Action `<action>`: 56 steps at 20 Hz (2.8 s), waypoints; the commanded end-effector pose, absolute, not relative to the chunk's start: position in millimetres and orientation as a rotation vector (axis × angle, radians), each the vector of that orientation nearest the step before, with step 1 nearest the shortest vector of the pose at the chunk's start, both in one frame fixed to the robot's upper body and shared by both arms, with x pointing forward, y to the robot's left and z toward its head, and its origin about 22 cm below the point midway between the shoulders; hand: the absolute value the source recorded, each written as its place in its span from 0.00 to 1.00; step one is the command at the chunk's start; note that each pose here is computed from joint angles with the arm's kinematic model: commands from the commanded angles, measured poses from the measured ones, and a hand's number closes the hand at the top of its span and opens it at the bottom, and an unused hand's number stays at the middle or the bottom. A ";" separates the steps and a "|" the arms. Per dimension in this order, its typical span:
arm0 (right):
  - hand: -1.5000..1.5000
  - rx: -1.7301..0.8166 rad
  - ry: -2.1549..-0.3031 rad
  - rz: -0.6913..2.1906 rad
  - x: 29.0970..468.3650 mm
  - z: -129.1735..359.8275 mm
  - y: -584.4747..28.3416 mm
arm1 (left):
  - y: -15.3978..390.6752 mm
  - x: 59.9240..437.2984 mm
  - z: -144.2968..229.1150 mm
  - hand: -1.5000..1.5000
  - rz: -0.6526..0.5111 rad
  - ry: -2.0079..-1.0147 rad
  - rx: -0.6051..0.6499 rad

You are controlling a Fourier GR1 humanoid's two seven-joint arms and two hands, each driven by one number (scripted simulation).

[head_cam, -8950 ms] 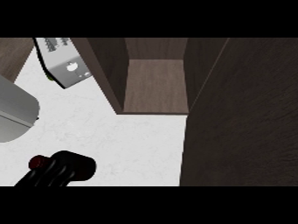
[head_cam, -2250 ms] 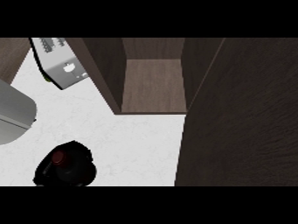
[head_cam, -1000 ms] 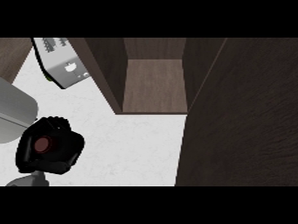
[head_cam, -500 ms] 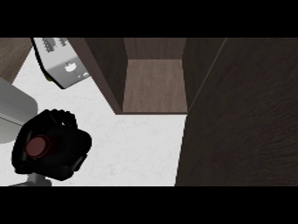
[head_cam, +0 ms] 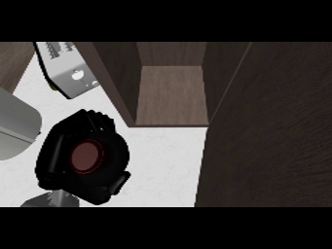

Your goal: Pick up the wine, place it into the cabinet and close the cabinet

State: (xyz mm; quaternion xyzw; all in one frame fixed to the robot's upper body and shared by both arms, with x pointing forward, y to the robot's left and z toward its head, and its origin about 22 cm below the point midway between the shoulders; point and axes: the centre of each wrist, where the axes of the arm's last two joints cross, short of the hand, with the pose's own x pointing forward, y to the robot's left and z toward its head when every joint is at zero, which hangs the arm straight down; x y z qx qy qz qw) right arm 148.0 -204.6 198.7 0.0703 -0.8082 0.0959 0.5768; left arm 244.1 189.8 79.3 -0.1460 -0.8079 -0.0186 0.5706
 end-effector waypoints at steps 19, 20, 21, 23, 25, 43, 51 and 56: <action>0.00 0.200 -1.943 0.221 149.3 199.3 -224.9 | 61.8 287.4 127.5 1.00 0.007 -1.894 -0.283; 0.00 0.183 -1.933 0.251 113.2 216.4 -219.9 | 56.5 277.3 135.1 1.00 0.018 -1.887 -0.299; 0.00 0.213 -1.954 0.242 122.3 216.4 -216.6 | 62.3 294.3 144.2 1.00 0.010 -1.915 -0.262; 0.00 0.185 -1.945 0.241 136.1 210.8 -224.2 | 54.4 285.4 140.7 1.00 -0.025 -1.928 -0.245; 0.00 0.191 -1.945 0.262 114.4 223.4 -222.9 | 59.1 298.2 129.8 1.00 -0.005 -1.911 -0.237; 0.00 0.179 -1.945 0.244 119.0 216.1 -216.1 | 51.6 315.7 87.5 1.00 0.079 -1.880 -0.201; 0.00 0.184 -1.925 0.236 125.7 209.6 -216.0 | 71.8 321.5 39.6 1.00 0.001 -1.910 -0.076; 0.00 0.185 -1.936 0.273 130.5 216.5 -216.0 | 69.8 333.4 32.4 1.00 0.036 -1.932 -0.027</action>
